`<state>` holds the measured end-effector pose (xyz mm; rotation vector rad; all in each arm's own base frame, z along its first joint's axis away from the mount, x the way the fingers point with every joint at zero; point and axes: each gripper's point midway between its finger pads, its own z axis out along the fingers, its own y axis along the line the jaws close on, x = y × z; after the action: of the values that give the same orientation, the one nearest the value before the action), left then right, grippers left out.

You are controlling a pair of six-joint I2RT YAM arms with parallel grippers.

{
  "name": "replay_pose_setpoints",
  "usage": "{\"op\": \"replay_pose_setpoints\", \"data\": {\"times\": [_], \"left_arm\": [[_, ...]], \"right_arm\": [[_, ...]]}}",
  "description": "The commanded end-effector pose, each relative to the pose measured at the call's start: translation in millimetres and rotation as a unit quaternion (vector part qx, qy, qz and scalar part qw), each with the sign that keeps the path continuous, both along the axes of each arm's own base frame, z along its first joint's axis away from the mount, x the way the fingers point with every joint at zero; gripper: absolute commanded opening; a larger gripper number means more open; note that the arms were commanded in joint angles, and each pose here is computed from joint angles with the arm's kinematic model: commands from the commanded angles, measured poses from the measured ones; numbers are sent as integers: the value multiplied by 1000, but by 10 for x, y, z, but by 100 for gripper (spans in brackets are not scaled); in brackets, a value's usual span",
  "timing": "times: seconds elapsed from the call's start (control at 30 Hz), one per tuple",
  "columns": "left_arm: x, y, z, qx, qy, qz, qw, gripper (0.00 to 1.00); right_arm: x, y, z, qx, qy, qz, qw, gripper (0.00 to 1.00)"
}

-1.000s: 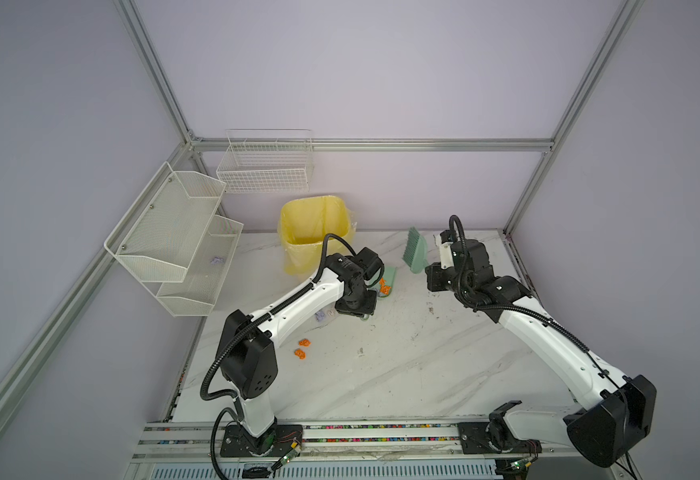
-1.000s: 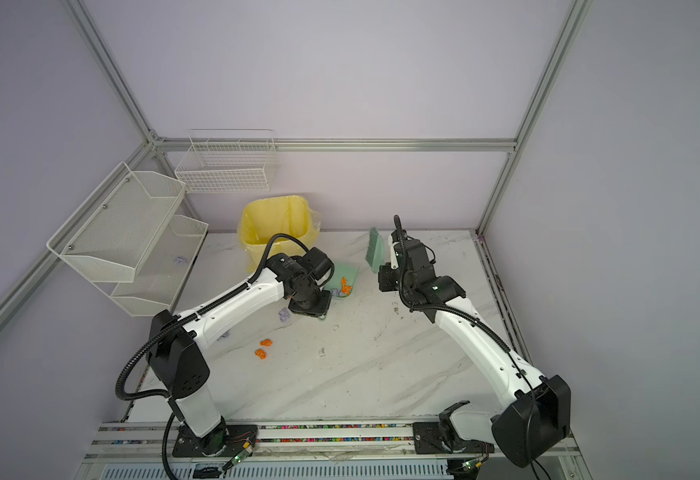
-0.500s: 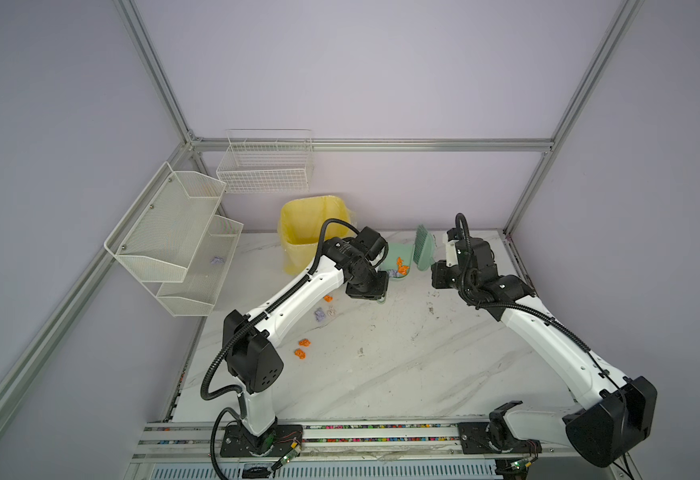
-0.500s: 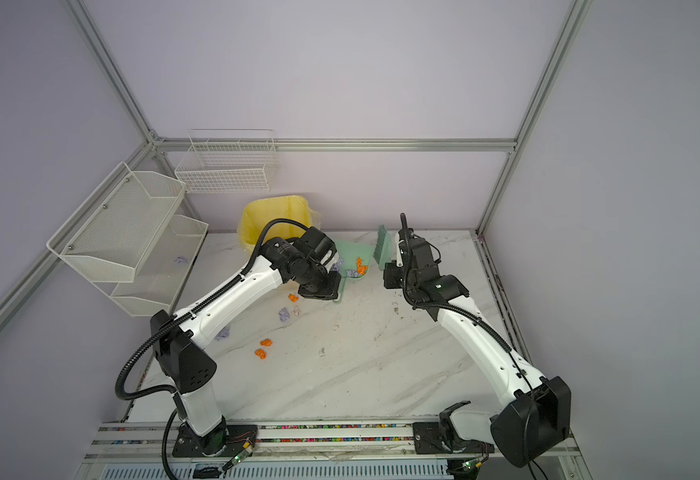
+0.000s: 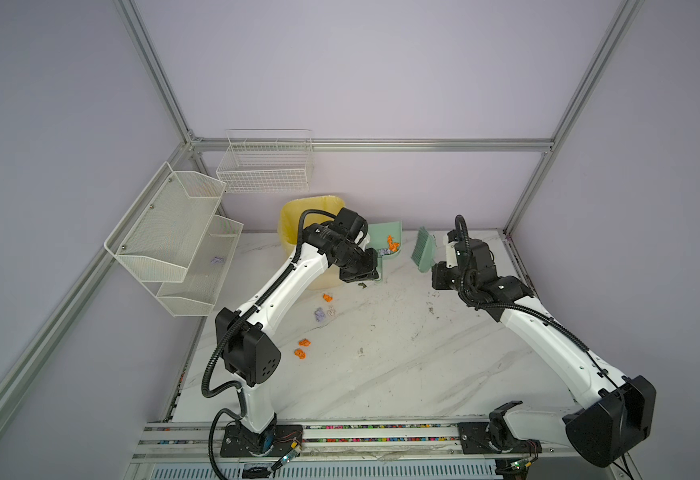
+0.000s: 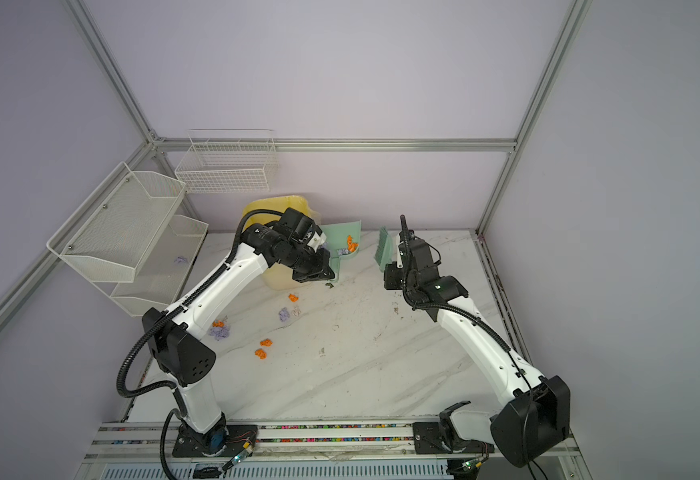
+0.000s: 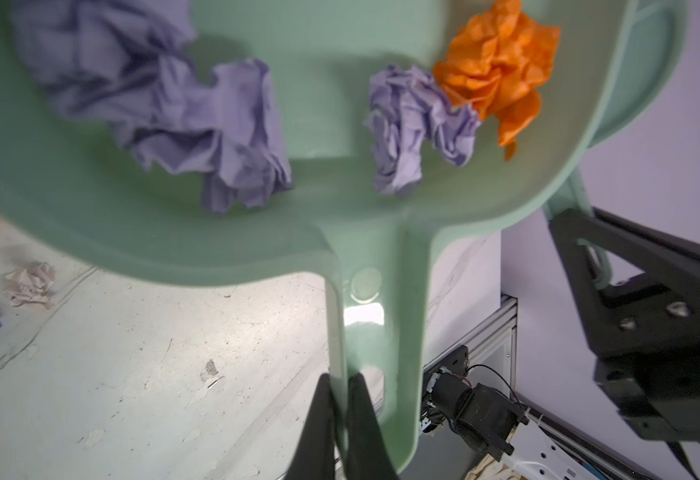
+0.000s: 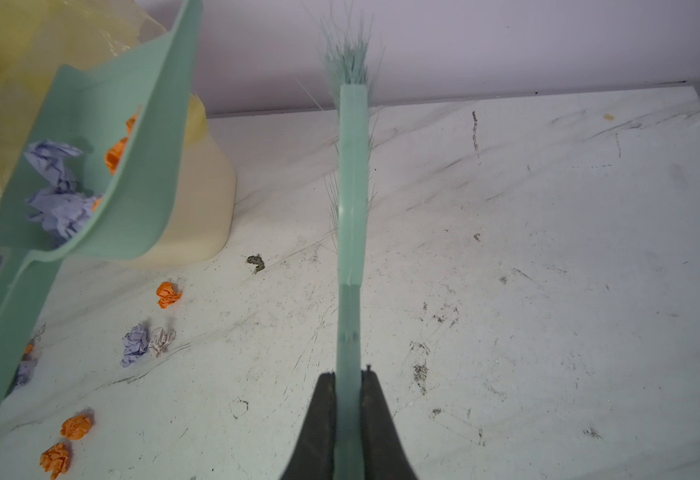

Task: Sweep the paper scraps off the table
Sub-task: 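Carry the loaded dustpan with the left gripper up over the yellow bin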

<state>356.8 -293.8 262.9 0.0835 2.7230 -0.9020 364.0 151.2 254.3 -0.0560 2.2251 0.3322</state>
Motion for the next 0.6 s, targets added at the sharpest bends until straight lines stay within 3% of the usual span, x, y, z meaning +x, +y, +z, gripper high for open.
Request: {"op": "replay_pose_setpoints", "data": {"times": [0.0, 0.57], "left_arm": [[26, -133, 715, -91, -60, -8, 994, 0], [133, 71, 1196, -187, -80, 38, 978, 0]], "right_arm": [[-10, -48, 46, 4, -12, -9, 1000, 0], [-57, 6, 59, 18, -9, 7, 1000, 0]]}}
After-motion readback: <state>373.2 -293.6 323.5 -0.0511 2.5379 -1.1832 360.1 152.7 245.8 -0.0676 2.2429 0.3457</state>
